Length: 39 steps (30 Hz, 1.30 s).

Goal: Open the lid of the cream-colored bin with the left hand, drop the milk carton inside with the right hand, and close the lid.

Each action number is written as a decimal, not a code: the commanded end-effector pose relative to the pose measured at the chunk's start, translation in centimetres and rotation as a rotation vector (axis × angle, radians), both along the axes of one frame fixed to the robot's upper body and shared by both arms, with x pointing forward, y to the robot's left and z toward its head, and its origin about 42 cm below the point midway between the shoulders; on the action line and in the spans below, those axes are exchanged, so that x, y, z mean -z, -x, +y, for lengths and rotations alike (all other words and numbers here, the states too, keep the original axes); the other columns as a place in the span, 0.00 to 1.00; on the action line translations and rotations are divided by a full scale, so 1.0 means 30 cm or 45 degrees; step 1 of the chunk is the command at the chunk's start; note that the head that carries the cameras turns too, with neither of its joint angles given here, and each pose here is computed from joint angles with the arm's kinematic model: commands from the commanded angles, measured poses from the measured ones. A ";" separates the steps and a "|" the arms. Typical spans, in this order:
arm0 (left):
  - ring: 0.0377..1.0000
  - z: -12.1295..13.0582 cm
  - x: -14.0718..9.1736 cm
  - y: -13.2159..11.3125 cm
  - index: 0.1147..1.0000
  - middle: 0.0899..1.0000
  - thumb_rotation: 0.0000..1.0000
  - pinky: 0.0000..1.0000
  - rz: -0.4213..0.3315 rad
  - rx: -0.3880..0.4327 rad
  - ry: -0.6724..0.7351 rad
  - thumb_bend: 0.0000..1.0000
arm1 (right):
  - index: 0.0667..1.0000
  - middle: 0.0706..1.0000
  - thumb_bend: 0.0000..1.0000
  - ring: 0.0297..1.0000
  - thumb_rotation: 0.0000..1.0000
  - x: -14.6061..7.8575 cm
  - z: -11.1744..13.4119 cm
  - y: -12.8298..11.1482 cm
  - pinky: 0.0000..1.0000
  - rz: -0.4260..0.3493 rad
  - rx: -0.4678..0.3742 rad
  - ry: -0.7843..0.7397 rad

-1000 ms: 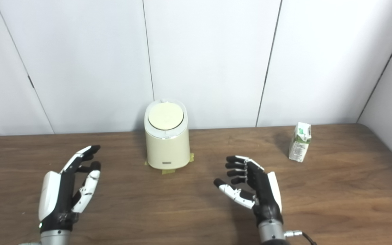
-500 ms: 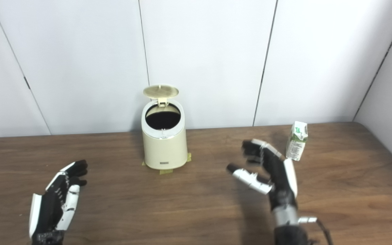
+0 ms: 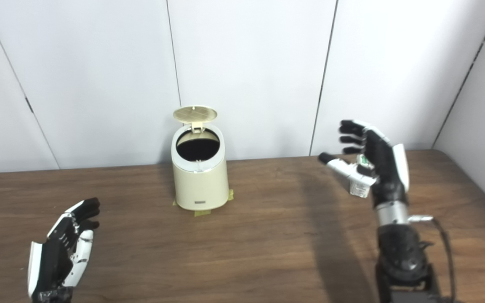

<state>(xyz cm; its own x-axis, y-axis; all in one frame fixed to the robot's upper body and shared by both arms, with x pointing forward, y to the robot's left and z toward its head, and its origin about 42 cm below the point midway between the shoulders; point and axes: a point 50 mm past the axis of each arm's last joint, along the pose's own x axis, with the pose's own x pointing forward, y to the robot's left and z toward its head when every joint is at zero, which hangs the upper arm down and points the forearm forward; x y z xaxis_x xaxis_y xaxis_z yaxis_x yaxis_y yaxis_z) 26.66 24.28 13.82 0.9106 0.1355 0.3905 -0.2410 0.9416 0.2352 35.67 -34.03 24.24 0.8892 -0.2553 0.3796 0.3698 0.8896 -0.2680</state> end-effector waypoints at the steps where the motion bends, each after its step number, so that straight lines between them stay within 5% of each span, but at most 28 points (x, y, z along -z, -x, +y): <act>1: 0.75 0.002 0.025 0.006 0.73 0.76 0.56 0.68 0.021 0.003 -0.021 0.18 | 0.73 0.74 0.87 0.71 0.27 -0.132 -0.018 -0.032 0.50 -0.128 -0.024 0.051; 9: 0.76 0.016 0.026 0.006 0.73 0.76 0.63 0.68 0.012 0.015 -0.051 0.17 | 0.76 0.77 0.88 0.78 0.14 -0.209 -0.141 -0.090 0.72 -0.113 -0.103 0.155; 19: 0.74 0.036 0.036 0.003 0.71 0.74 0.51 0.68 -0.005 0.002 -0.046 0.18 | 0.82 0.87 0.92 0.89 0.09 -0.230 -0.268 -0.143 0.84 0.082 -0.133 0.448; 27: 0.75 0.041 0.035 0.011 0.71 0.75 0.54 0.69 0.002 0.008 -0.044 0.16 | 0.86 0.90 0.97 0.90 0.04 -0.199 -0.285 -0.169 0.71 0.275 -0.148 0.638; 39: 0.74 0.050 0.038 0.013 0.70 0.74 0.52 0.67 0.009 -0.006 -0.043 0.17 | 0.86 0.90 0.98 0.89 0.00 -0.159 -0.283 -0.254 0.76 0.452 -0.189 0.857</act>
<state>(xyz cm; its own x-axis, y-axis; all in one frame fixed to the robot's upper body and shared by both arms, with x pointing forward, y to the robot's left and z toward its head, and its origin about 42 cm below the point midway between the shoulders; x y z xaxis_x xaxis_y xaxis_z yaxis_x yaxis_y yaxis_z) 26.62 24.80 13.73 0.9085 0.1359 0.3951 -0.2338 0.9490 0.2113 42.43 -41.49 25.00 0.9991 0.0396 0.0147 -0.0112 0.5836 -0.8120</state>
